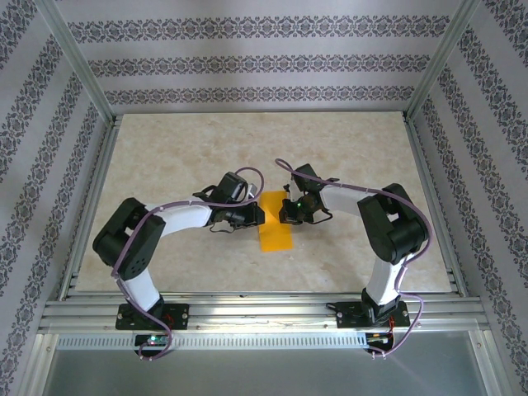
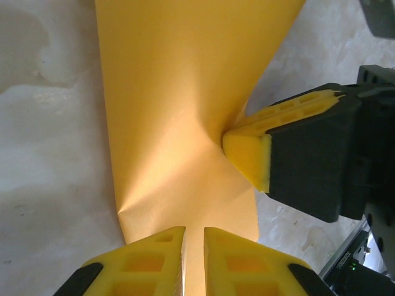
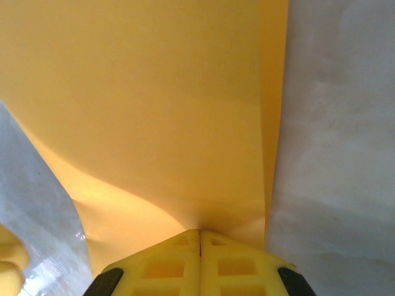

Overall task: Fold a paper plane with a square sheet of paper (pick it up from the middle)
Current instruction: First fold the square sheet of paper in half at the center of the table.

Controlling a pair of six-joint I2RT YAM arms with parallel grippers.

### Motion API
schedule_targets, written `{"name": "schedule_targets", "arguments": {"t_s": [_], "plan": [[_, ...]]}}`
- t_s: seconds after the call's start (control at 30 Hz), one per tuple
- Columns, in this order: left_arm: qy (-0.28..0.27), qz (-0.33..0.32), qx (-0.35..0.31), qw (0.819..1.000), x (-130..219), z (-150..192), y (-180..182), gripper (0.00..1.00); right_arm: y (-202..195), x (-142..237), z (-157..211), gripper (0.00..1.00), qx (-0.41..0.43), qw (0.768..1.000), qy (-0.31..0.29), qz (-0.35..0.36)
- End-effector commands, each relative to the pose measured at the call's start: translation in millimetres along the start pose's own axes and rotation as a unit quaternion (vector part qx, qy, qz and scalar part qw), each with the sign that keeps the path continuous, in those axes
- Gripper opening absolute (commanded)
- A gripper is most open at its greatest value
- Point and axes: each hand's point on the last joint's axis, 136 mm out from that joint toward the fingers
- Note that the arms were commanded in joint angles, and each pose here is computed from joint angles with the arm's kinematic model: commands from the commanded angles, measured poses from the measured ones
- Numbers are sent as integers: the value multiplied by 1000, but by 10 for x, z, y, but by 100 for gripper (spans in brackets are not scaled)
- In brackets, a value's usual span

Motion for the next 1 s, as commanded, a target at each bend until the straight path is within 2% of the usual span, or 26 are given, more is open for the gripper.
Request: {"name": "schedule_targets", "arguments": {"t_s": [0.0, 0.2, 0.37, 0.5, 0.63, 0.8, 0.97], "plan": [[-24, 31, -8, 999, -20, -238, -109, 15, -217, -70, 94, 0, -11, 999, 26, 35], [-20, 5, 1, 1000, -163, -237, 117, 14, -224, -72, 97, 0, -14, 999, 26, 36], [9, -15, 24, 1000, -288, -26, 340, 14, -251, -84, 112, 0, -18, 999, 27, 38], [23, -42, 31, 998, -254, 112, 458, 14, -272, -94, 124, 0, -20, 999, 28, 41], [18, -33, 16, 999, -160, 25, 335, 14, -270, -96, 121, 0, -19, 999, 28, 41], [-4, -18, 0, 1000, -50, -256, 102, 14, -263, -81, 125, 0, -19, 999, 27, 40], [-1, -19, -6, 1000, -100, -399, 85, 2, -265, -78, 128, 0, -21, 999, 27, 40]]}}
Point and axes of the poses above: each hand's point on the last joint's axis, 136 mm out from that joint toward the fingers, its own x axis back along the fingers, its own y axis along the line the jaws close on, z = x × y, and after that the axes turned 11 degrees about -x, right-handed
